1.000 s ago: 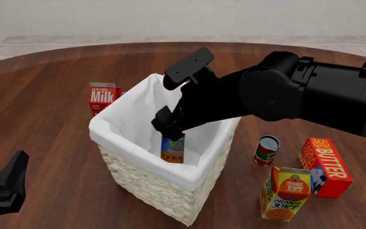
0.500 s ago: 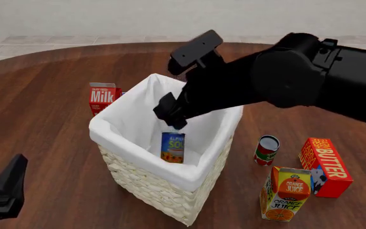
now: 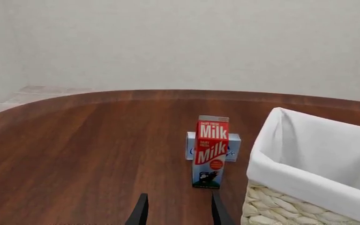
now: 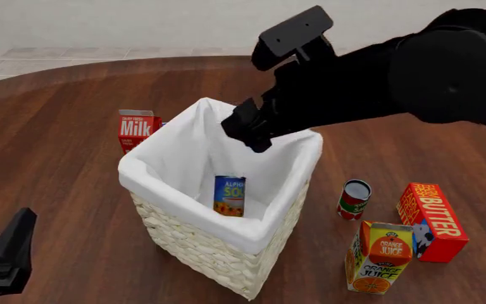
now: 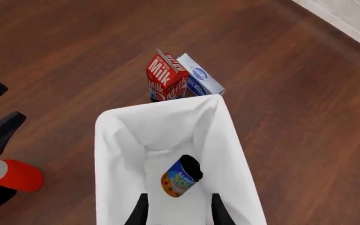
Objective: Pick up the alphabet soup and the tomato sauce, and put them in the basket.
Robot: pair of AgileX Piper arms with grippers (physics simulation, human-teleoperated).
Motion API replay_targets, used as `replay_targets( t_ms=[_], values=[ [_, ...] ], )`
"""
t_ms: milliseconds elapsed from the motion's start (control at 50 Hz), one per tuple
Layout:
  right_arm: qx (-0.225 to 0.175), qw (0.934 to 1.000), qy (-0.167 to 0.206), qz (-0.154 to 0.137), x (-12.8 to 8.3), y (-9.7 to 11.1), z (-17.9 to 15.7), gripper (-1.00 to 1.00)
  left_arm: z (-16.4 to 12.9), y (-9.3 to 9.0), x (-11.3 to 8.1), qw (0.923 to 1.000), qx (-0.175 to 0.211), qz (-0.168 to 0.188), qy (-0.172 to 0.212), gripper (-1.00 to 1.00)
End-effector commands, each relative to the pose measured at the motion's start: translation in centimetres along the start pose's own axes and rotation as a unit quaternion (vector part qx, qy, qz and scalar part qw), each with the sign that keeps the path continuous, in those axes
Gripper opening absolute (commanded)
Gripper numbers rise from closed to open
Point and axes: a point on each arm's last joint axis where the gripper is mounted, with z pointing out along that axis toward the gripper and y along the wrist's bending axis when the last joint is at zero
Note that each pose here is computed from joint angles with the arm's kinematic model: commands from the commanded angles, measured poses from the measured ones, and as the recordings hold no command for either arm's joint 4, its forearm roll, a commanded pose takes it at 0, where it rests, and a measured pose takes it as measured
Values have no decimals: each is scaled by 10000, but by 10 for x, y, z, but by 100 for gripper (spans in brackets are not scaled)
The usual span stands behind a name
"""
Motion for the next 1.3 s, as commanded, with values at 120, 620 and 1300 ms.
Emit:
replay_targets(
  t_ms=[120,620,1300],
  values=[
    [176,9997,-129,142,0,-12,-18,100,2,0,0,10000,15,25,28,100],
    [689,9966,-72,442,13,-46,-26,100,2,0,0,10000,22,28,32,100],
    [1314,9884,-41,758,20,-86,-38,100,2,-1,0,9999,89,60,61,100]
  ],
)
